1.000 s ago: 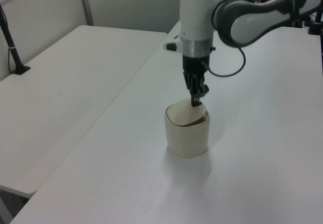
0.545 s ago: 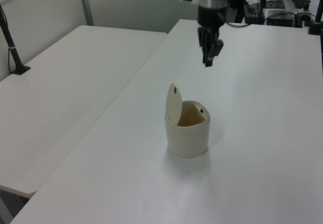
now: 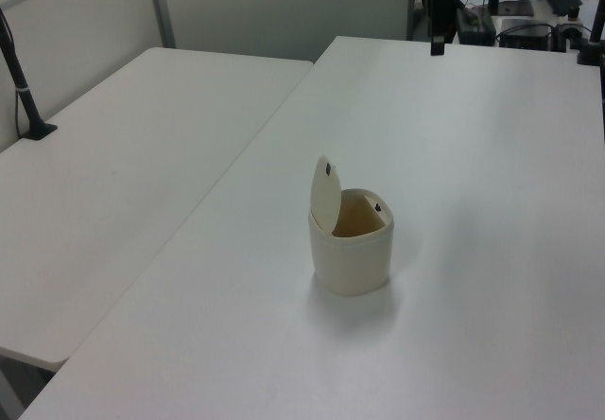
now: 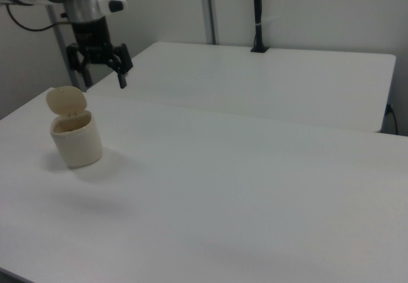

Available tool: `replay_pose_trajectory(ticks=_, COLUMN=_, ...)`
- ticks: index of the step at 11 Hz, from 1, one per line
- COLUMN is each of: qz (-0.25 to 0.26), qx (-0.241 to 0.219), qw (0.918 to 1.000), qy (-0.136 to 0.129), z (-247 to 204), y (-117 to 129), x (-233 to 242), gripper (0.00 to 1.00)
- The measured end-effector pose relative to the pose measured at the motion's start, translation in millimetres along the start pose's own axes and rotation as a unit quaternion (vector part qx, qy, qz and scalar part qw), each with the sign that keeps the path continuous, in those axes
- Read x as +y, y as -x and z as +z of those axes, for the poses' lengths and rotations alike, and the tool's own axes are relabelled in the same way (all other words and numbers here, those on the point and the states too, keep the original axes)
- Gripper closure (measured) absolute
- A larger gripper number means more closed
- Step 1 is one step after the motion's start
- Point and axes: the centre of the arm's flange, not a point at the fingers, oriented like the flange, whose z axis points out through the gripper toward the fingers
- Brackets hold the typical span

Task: Open the trash bin

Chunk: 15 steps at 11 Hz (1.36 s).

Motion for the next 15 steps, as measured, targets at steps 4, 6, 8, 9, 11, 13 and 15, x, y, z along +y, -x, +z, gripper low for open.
replay_pose_trajectory(ticks=4, qz=0.136, qx=0.009, qw=0.9907, qy=0.0, z=-10.0, y=19.5, x=64.0, gripper=0.0)
replay_pose_trajectory(ticks=6, qz=0.175, qx=0.011, qw=0.9845, qy=-0.001, z=-11.9, y=20.6, x=64.3, gripper=0.0)
replay_pose_trajectory(ticks=8, qz=0.189, qx=0.011, qw=0.9819, qy=-0.001, z=-11.9, y=20.4, x=64.0, gripper=0.0)
replay_pose_trajectory(ticks=9, qz=0.192, qx=0.011, qw=0.9813, qy=-0.001, z=-11.3, y=20.3, x=64.0, gripper=0.0)
replay_pose_trajectory(ticks=11, qz=0.195, qx=0.008, qw=0.9809, qy=0.003, z=-9.1, y=19.9, x=65.0, gripper=0.0)
replay_pose_trajectory(ticks=13, qz=0.195, qx=0.006, qw=0.9807, qy=0.009, z=-6.4, y=19.1, x=67.3, gripper=0.0)
replay_pose_trajectory(ticks=15, qz=0.196, qx=0.004, qw=0.9806, qy=0.009, z=-4.2, y=18.1, x=68.3, gripper=0.0)
